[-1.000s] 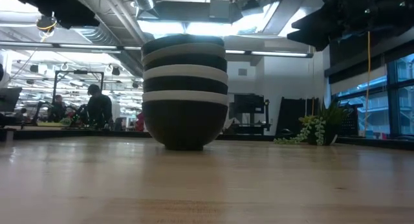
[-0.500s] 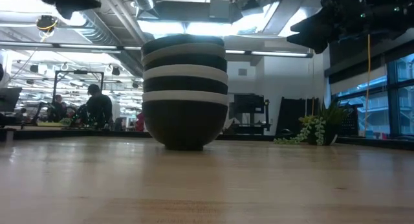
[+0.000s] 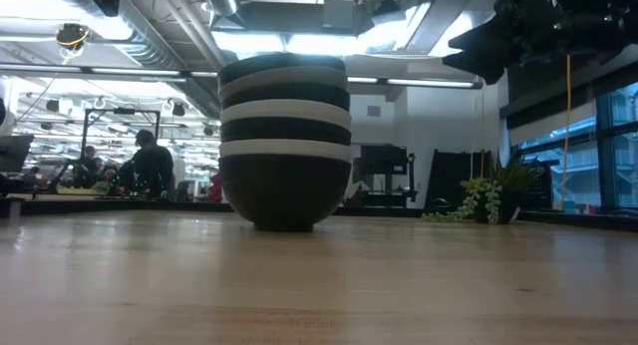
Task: Nest bowls inside each other
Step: Return to Home Position
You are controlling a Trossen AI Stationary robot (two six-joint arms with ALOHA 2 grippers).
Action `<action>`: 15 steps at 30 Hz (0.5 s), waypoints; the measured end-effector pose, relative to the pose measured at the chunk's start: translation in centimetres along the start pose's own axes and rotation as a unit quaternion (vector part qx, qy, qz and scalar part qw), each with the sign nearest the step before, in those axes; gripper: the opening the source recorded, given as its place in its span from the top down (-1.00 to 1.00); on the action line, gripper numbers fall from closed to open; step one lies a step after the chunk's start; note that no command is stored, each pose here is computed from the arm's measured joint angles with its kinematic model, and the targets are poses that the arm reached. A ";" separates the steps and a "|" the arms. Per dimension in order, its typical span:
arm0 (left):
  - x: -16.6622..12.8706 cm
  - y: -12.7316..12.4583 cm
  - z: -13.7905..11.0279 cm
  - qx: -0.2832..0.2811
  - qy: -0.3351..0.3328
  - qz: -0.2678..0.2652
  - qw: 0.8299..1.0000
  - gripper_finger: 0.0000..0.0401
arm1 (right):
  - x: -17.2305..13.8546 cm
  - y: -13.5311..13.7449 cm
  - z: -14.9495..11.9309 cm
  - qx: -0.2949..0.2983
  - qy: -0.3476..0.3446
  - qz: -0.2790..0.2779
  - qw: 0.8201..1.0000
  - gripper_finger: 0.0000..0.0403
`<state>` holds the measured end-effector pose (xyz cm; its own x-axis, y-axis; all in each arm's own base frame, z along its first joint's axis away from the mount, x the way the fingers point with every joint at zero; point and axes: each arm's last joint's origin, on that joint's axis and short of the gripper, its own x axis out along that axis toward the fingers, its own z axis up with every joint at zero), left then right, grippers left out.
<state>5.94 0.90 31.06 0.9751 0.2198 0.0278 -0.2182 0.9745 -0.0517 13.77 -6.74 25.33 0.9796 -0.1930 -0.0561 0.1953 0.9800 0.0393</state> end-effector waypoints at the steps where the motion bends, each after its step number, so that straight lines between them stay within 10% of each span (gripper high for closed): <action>1: 0.0 0.0 0.0 -0.004 0.000 0.000 1.000 0.06 | 0.0 0.0 0.0 0.000 0.000 -0.002 1.000 -0.23; 15: 0.0 0.1 0.1 -0.012 -0.007 0.013 1.000 0.06 | -0.1 -0.4 0.0 -0.001 0.000 -0.014 1.000 -0.23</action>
<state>5.91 0.98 31.17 0.9685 0.2458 0.0395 -0.2423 0.9672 -0.0759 13.57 -7.13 25.31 0.9735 -0.2212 -0.0573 0.2235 0.9740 0.0366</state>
